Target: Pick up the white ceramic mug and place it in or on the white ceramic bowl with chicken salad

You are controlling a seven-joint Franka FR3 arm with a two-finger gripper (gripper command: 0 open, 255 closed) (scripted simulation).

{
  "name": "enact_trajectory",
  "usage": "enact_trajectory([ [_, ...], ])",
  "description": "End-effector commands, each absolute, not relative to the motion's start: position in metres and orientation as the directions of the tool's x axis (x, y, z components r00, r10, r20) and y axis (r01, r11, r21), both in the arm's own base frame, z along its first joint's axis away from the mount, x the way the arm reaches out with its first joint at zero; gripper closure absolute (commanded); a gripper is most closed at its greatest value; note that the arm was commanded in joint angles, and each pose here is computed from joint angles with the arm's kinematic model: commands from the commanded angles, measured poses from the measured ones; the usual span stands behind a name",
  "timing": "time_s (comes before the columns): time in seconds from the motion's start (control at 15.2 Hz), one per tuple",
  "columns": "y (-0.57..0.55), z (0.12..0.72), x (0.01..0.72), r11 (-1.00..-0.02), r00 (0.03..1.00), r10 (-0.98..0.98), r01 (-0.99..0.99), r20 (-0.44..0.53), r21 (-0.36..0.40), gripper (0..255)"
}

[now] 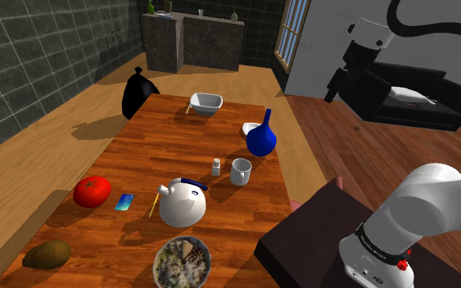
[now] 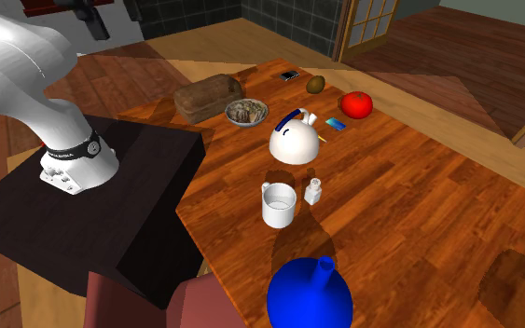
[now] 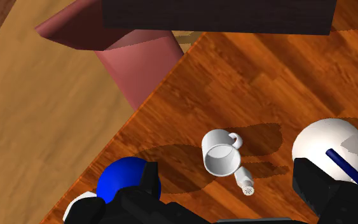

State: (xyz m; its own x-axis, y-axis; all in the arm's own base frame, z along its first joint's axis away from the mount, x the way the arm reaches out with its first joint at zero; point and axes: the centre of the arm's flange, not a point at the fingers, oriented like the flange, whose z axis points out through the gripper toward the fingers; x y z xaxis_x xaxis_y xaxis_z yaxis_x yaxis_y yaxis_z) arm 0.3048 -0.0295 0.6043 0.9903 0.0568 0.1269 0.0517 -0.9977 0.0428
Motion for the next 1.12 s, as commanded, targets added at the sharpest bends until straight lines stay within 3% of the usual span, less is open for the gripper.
enact_trajectory([
  [0.0, -0.029, 0.604, 0.305, -0.998, 0.990, 0.057, 0.052, 0.127, 0.043, 0],
  [1.06, -0.027, 0.417, 0.399, -0.998, 0.985, 0.064, 0.063, 0.162, 0.012, 0],
])
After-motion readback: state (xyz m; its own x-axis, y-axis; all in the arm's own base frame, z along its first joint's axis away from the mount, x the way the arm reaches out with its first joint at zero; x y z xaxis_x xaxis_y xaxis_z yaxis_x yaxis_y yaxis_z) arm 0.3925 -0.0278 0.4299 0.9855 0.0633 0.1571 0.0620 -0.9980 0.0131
